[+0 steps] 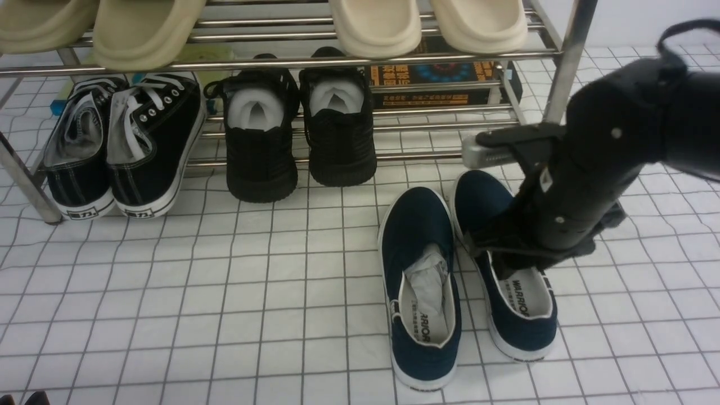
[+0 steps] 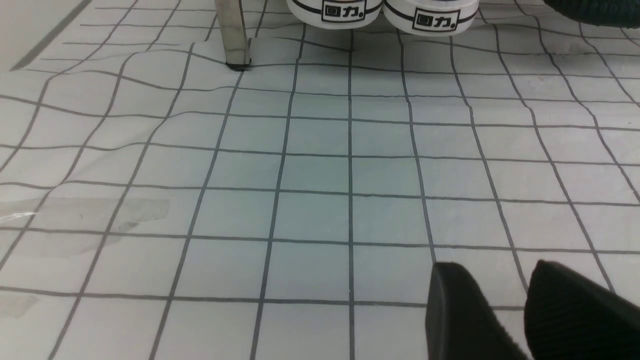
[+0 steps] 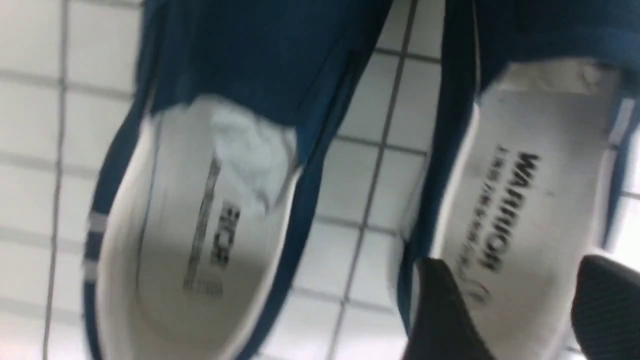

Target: Take the shoes off the shelf with your hand from the white checkered tablecloth.

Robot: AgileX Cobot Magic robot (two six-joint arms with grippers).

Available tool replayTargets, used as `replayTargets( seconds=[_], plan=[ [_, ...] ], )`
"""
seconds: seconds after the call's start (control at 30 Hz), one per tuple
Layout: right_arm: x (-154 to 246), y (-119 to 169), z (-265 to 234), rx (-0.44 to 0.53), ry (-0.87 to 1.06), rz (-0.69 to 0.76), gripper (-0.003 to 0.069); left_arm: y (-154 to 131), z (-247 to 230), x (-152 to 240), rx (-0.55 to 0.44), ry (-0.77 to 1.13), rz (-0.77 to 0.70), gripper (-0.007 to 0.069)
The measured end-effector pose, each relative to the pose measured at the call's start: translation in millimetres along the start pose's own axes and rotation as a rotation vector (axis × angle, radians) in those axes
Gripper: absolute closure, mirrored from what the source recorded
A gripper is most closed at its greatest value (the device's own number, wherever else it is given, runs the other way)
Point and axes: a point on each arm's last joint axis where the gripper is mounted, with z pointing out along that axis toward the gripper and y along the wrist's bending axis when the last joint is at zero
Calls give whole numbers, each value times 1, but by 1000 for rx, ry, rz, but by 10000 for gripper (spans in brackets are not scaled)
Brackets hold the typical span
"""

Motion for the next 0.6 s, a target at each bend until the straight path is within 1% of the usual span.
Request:
replayTargets(
  seconds=[0.1,0.17,0.2,0.27,0.3,0.33,0.37,0.4,0.43,0.47,0.5,0.57,0.6],
  plan=[
    [9,-3,-43,1,-26,-81,309,0,0,0,0,0,0,386],
    [23,-9,-76,20,-45,-120,383,0,0,0,0,0,0,386],
    [26,-10,-81,22,-49,-122,391,0,0,0,0,0,0,386],
    [45,-20,-114,58,-118,-141,520,0,0,0,0,0,0,386],
    [54,-24,-121,67,-137,-143,559,0,0,0,0,0,0,386],
    [57,-26,-126,69,-154,-141,568,0,0,0,0,0,0,386],
    [73,-31,-134,76,-176,-133,629,0,0,0,0,0,0,386],
    [93,-39,-142,79,-207,-117,665,0,0,0,0,0,0,386],
    [98,-40,-146,77,-226,-112,667,0,0,0,0,0,0,386],
    [121,-48,-149,62,-292,-101,673,0,0,0,0,0,0,386],
    [121,-48,-146,62,-290,-103,673,0,0,0,0,0,0,386],
    [146,-55,-147,25,-419,-98,675,0,0,0,0,0,0,386],
    [162,-59,-141,-6,-525,-104,675,0,0,0,0,0,0,386]
  ],
)
